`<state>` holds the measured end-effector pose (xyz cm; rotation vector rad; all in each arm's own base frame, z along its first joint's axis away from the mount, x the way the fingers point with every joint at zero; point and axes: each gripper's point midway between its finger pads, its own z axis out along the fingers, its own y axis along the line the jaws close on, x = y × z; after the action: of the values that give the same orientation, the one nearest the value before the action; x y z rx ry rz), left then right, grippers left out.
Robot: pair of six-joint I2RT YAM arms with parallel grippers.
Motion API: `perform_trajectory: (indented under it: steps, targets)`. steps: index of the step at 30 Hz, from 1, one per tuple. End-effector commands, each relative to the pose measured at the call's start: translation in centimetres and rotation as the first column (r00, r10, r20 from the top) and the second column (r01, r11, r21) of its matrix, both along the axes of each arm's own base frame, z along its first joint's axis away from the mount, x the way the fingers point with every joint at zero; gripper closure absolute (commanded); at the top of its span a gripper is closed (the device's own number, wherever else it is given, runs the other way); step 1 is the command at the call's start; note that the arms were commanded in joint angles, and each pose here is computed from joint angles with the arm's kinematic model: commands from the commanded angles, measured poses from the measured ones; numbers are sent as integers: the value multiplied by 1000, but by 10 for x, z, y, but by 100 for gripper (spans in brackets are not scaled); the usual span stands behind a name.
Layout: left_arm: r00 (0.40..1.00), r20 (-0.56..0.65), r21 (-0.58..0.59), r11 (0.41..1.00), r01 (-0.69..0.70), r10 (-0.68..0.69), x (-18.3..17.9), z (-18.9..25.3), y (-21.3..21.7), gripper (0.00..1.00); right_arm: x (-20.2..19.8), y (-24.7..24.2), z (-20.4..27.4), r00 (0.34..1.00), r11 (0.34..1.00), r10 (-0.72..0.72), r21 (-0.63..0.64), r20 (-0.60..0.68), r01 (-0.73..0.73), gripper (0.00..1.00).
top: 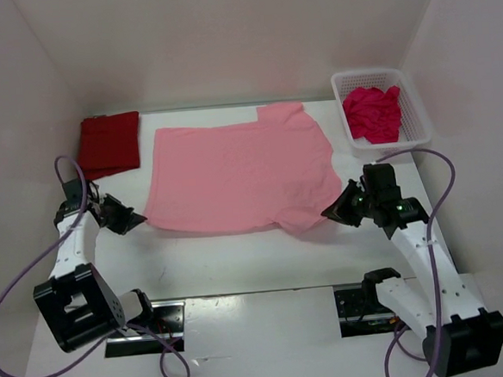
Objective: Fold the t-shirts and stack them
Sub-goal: Fold the flattened tshirt in 1/3 of the way
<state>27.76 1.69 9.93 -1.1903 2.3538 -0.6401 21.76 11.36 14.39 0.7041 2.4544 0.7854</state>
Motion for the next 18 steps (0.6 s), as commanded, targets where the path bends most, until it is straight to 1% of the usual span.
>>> perform_trajectory:
  steps: [1, 5, 7, 8, 9, 10, 11, 12, 13, 14, 15, 16, 17, 18]
  targets:
    - [996, -70, -53, 997, 48, -52, -39, -2, -18, 100, -33, 0, 4, 996, 999, -25, 19, -81, 27, 100]
    - [994, -96, -68, 997, 47, -54, -44, -4, -20, 100, -34, -5, 19, 997, 999, -47, -3, -55, 47, 100]
    - [996, -76, -58, 997, 48, -53, -35, 2, -16, 100, -23, -10, 28, 998, 998, -63, -32, -21, 63, 100]
    - [996, -66, -78, 996, 46, -51, -28, 3, -16, 100, -15, -11, 28, 998, 997, -61, -47, -13, 60, 100]
    - [998, -59, -92, 995, 28, -34, -22, 5, -13, 100, -3, -15, 34, 996, 995, -85, -58, 12, 86, 100]
    - [998, -47, -102, 994, 26, -31, -15, 7, -12, 100, 6, -14, 35, 997, 995, -73, -66, 24, 75, 100]
    - [999, -30, -98, 995, 21, -24, -3, 10, -7, 100, 24, -14, 41, 994, 994, -85, -56, 70, 89, 100]
    - [999, -33, -82, 997, 14, -17, 1, 11, -2, 100, 38, -15, 32, 994, 993, -94, -61, 47, 97, 100]
    - [1000, -23, -87, 996, -5, 3, 9, 14, 1, 100, 50, -12, 35, 994, 995, -81, -54, 71, 85, 100]
    - [1000, -5, -79, 997, 6, -6, 20, 17, 3, 100, 67, -13, 38, 991, 995, -82, -55, 106, 88, 100]
    - [1000, -1, -84, 996, -7, 7, 27, 18, 6, 100, 84, -15, 31, 992, 992, -95, -74, 85, 102, 100]
    - [1000, 2, -87, 996, -14, 14, 33, 18, 8, 100, 95, -17, 30, 991, 990, -94, -99, 97, 104, 100]
    - [1000, 0, -96, 995, -19, 19, 42, 13, 9, 100, 113, -21, 41, 985, 988, -93, -111, 147, 110, 100]
    - [999, -2, -93, 995, -32, 32, 47, 11, 12, 100, 122, -22, 40, 985, 986, -91, -125, 149, 110, 100]
